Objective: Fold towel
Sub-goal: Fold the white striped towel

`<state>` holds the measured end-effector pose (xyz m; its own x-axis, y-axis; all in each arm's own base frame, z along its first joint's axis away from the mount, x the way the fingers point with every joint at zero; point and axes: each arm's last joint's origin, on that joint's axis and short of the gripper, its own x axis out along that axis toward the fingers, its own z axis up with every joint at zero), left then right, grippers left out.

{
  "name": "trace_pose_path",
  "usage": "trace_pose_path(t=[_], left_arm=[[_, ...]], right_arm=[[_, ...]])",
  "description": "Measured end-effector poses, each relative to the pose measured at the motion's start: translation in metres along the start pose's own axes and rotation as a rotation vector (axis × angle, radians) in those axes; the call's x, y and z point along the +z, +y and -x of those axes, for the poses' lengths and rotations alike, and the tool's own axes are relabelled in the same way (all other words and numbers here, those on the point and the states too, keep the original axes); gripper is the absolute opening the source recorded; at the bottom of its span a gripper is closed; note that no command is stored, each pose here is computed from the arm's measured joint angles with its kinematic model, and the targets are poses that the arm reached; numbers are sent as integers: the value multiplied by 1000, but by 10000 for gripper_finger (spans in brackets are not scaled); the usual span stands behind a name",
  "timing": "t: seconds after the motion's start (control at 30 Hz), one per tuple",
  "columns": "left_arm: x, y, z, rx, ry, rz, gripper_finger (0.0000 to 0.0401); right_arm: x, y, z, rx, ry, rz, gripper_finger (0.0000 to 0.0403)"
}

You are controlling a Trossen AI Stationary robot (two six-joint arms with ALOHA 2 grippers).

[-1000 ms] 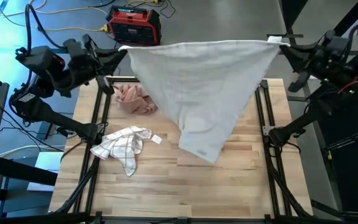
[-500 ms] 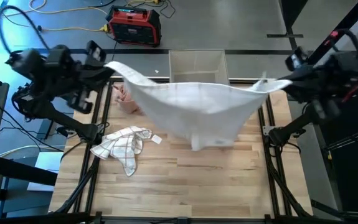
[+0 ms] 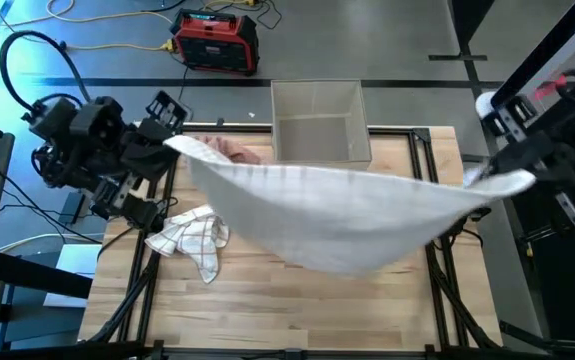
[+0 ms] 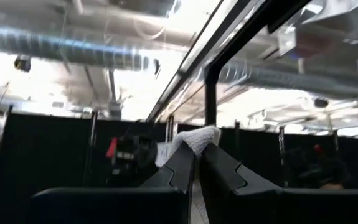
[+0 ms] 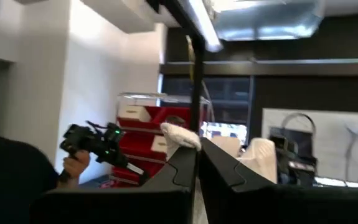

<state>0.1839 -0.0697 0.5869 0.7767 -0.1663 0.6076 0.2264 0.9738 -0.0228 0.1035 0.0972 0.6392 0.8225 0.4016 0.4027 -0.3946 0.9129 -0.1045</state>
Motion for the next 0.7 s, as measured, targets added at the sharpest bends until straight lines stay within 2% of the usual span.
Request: trace_pose_path(t=[0.13, 0.3, 0.53, 0.63, 0.7], left_arm=[[1, -4, -7, -8, -38, 2, 7], [3, -6, -17, -1, -20, -5, 7], [-4, 0, -18, 212, 144, -61, 7], [-10, 4, -14, 245, 240, -170, 7], [-9, 10, -11, 276, 285, -288, 7]], right_arm=[[7, 13, 2, -15, -36, 65, 0], [15, 22, 10, -117, 0, 133, 0], [12, 24, 17, -376, 192, 145, 0], [3, 25, 17, -518, 322, 194, 0], [-2, 22, 17, -649, 429, 258, 0]])
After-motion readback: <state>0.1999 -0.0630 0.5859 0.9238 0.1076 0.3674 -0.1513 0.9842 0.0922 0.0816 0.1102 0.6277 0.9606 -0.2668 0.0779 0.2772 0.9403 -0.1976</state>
